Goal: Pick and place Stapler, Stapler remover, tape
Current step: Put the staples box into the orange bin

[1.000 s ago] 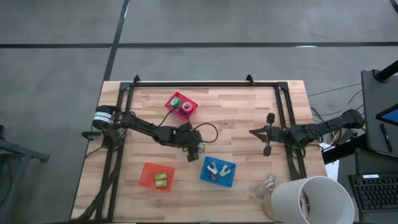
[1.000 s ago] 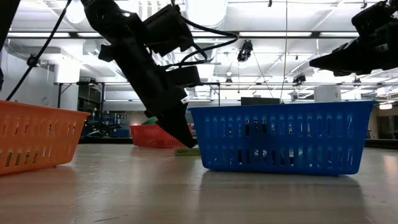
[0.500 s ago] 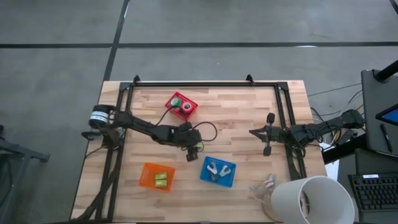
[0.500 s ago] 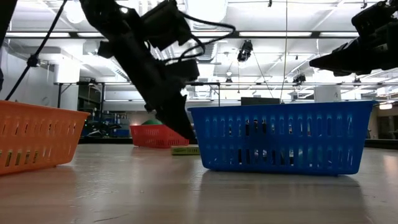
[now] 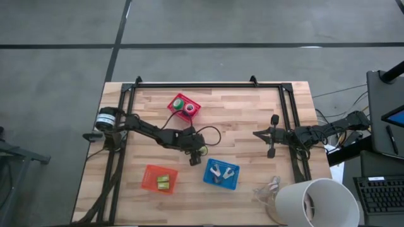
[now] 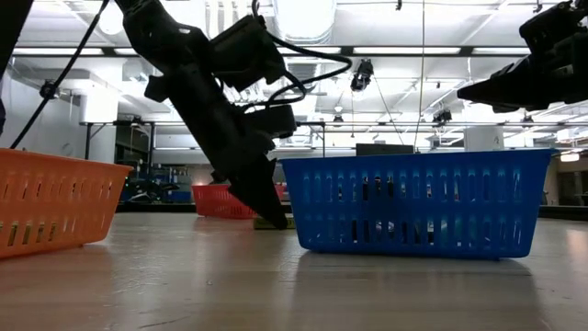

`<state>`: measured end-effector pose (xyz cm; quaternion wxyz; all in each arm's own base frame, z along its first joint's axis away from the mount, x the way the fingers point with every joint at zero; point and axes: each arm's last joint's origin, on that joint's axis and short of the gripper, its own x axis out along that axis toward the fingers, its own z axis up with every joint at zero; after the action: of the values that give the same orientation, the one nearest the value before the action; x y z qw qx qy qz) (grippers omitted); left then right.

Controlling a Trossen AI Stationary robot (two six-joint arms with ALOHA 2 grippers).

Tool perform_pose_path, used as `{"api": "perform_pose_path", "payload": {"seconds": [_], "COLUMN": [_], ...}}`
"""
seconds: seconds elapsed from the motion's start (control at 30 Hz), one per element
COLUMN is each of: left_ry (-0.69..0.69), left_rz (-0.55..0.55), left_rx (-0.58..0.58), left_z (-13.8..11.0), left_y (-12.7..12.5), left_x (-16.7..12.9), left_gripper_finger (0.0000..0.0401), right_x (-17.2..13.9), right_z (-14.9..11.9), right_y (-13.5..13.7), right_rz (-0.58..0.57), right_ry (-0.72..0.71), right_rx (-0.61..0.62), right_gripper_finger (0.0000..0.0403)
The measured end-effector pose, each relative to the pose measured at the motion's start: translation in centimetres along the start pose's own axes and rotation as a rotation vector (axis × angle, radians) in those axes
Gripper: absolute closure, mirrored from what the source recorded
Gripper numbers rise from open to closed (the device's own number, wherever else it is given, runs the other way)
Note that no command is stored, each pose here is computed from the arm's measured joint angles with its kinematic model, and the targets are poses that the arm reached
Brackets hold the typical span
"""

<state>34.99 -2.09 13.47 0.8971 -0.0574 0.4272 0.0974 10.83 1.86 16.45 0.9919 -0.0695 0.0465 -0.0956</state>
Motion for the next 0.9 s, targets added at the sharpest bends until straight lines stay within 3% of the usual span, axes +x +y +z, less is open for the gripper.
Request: {"api": "perform_pose_path", "payload": {"seconds": [0.4,0.6,0.77,0.9], "left_ry": [0.000,0.048,0.132,0.191], "left_rz": [0.004,-0.020,-0.130,-0.164], "left_rx": [0.010,0.001,-0.023,-0.037], "left_z": [0.0,0.1,-0.1,-0.5], "left_y": [0.0,-0.1,-0.8,-1.4], "left_x": [0.0,-0.2,-0.9,-2.1], "left_gripper_finger": [0.0293,0.0292,0.0259,0.0272], "right_x": [0.0,0.0,0.0,0.0], "right_z": [0.0,0.0,0.0,0.0], "right_y": [0.0,0.0,0.0,0.0], "right_rz": [0.000,0.000,0.000,0.000], "right_ry": [0.000,0.000,0.000,-0.001], "right_rx": [0.000,0.000,0.000,0.001], "right_gripper_finger": [0.0394,0.0394,0.0394,0.0394]}}
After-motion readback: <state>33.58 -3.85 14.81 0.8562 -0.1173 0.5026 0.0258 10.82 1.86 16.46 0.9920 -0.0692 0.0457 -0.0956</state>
